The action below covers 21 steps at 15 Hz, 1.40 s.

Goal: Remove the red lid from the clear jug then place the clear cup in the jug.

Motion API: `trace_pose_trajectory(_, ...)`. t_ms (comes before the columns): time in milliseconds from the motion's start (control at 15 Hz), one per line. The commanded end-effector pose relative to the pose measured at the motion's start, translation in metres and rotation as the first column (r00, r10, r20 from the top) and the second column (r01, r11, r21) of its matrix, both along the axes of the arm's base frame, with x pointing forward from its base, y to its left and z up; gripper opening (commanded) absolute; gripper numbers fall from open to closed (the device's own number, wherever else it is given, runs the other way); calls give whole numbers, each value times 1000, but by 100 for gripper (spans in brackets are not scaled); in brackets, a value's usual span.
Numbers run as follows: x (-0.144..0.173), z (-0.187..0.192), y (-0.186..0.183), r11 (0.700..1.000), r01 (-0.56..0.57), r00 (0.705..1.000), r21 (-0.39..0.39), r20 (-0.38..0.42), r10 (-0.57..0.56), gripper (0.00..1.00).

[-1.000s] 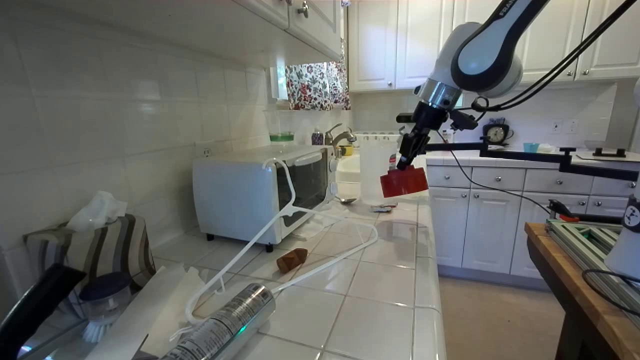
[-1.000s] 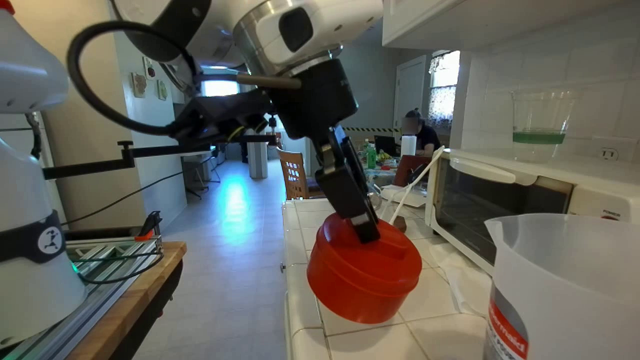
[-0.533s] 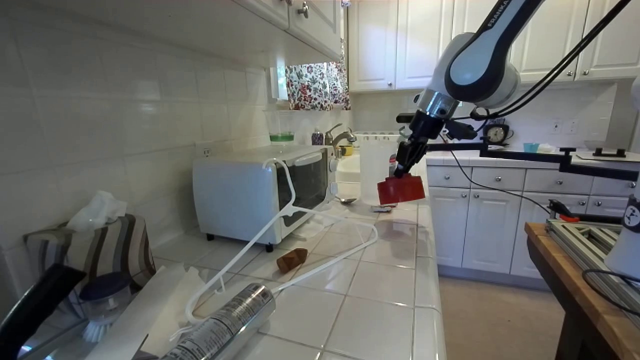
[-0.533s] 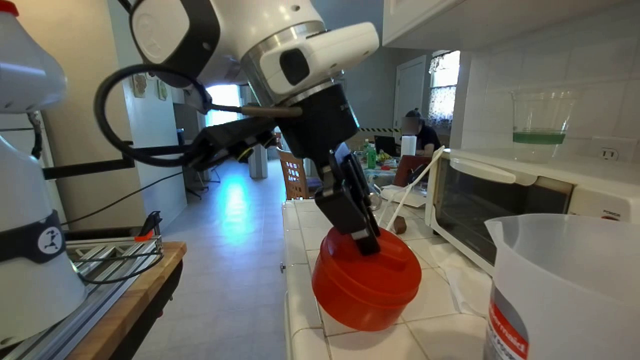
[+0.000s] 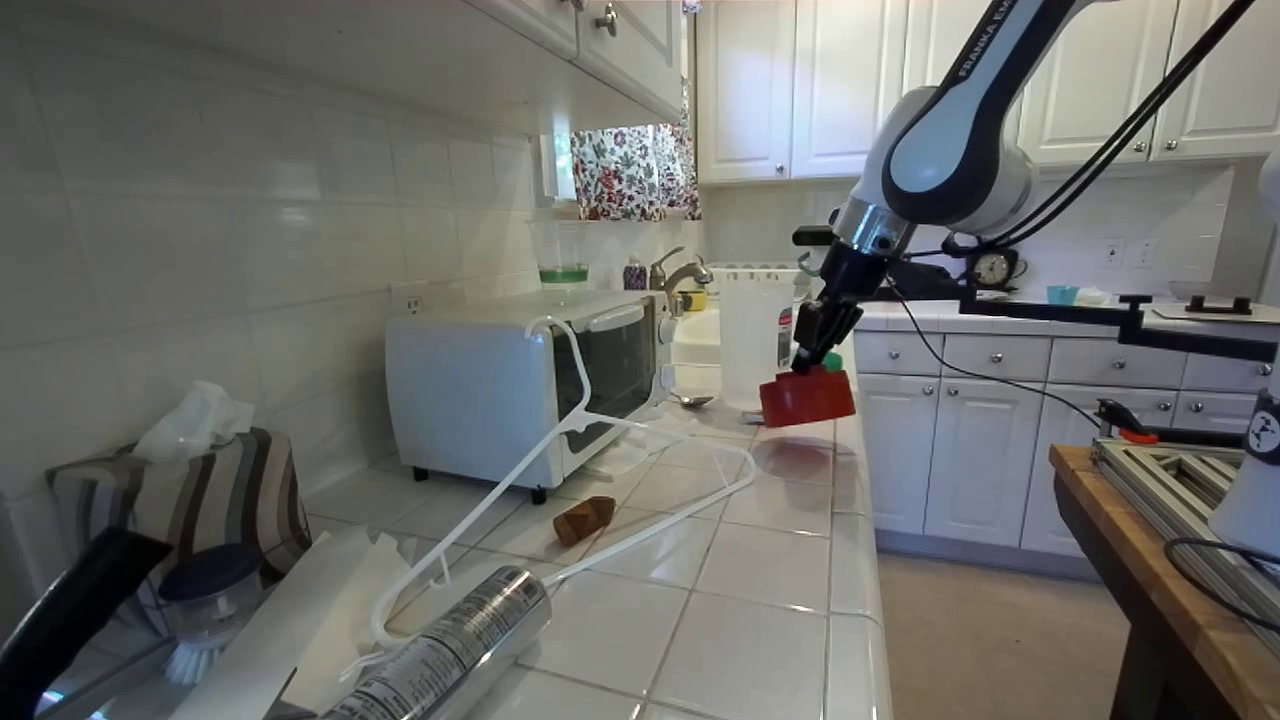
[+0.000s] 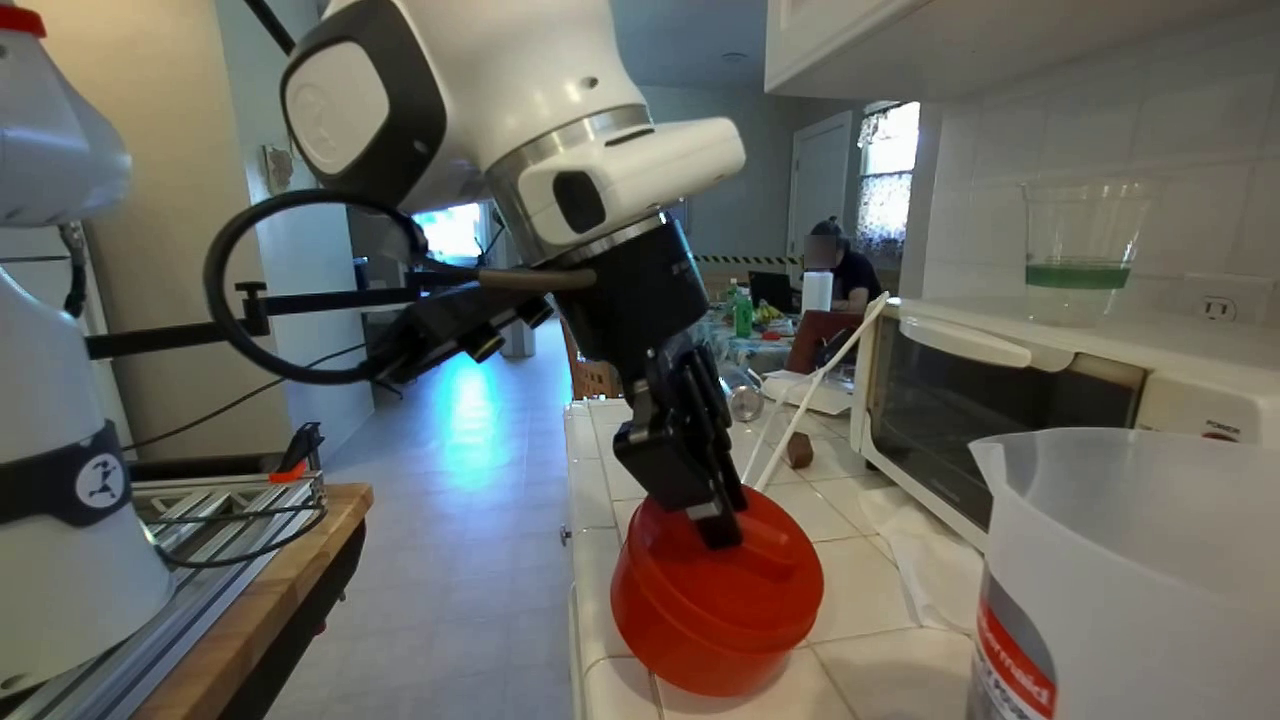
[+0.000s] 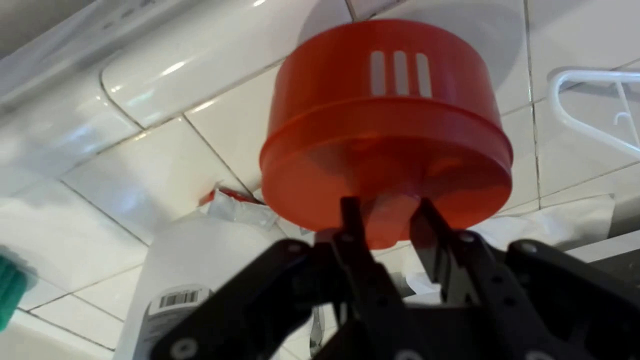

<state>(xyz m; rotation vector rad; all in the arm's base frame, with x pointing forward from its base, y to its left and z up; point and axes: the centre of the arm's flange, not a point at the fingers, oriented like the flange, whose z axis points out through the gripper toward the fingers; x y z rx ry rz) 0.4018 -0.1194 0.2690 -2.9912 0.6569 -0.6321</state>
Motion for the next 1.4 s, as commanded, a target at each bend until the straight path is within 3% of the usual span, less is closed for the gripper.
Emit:
trace_pose_trajectory(0, -15, -14, -2, 1000, 14, 1000, -8, 3, -14, 8)
trace_pose_trajectory(667, -17, -23, -4, 1000, 25, 999, -13, -21, -25, 8)
trace_pose_trajectory(733, -18, -23, -4, 1000, 26, 999, -14, -23, -26, 19)
trace_pose_trajectory(800, -18, -24, -5, 1000, 27, 999, -15, -25, -28, 42)
trace_pose_trajectory(867, -18, -24, -5, 999, 28, 999, -16, -27, -29, 54)
trace_pose_trajectory(1067, -19, -27, -6, 999, 32, 999, -18, -36, -32, 70)
trace_pose_trajectory(1333, -19, -27, -8, 999, 38, 999, -20, -36, -39, 74)
